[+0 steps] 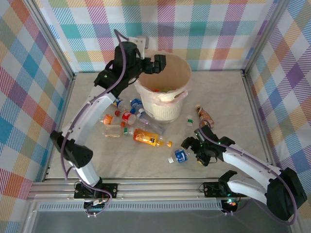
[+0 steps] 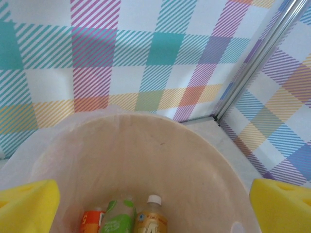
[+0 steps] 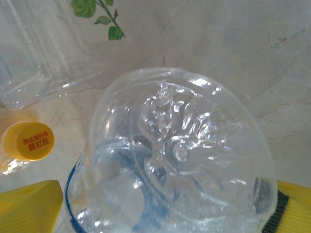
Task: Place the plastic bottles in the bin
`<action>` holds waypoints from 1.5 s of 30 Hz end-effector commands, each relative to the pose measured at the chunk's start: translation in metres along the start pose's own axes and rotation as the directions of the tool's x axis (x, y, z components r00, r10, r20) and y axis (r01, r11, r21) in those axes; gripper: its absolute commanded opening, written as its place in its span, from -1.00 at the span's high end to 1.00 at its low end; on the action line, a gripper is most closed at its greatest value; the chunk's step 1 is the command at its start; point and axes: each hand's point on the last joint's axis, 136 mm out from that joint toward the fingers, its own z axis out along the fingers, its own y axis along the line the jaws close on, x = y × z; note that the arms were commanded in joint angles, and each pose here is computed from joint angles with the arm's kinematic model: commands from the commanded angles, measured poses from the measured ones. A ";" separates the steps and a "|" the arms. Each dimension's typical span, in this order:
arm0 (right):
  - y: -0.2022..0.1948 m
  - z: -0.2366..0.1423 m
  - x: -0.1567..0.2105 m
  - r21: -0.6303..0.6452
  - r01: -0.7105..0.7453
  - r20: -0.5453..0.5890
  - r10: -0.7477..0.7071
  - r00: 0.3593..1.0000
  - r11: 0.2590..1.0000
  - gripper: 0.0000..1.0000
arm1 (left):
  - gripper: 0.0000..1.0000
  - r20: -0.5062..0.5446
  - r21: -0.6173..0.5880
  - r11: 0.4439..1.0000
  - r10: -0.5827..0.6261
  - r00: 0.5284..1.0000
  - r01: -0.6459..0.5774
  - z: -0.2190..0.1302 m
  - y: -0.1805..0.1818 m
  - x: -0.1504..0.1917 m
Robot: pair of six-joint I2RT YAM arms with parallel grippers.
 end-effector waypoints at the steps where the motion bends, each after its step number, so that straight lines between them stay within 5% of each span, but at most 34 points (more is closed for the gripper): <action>1: 0.002 0.005 -0.004 -0.006 -0.016 0.023 0.017 1.000 1.000 -0.99 | -1.00 0.085 -0.008 0.999 -0.048 0.995 0.048 -0.024 0.002 -0.013; 14: -0.005 0.024 -0.008 0.039 -0.034 0.034 0.033 0.999 0.999 -0.98 | -1.00 0.173 -0.164 0.970 -0.151 0.973 0.180 -0.079 0.049 0.023; 31: -0.010 0.017 -0.013 0.060 -0.041 0.067 0.037 0.997 0.997 -0.20 | -1.00 0.180 -0.395 0.887 -0.181 0.967 0.240 -0.123 0.102 0.066; 45: 0.004 -0.101 -0.050 0.176 0.172 0.304 -0.220 0.927 0.969 0.23 | -1.00 0.235 -0.569 0.768 -0.191 0.953 0.294 -0.156 0.142 0.095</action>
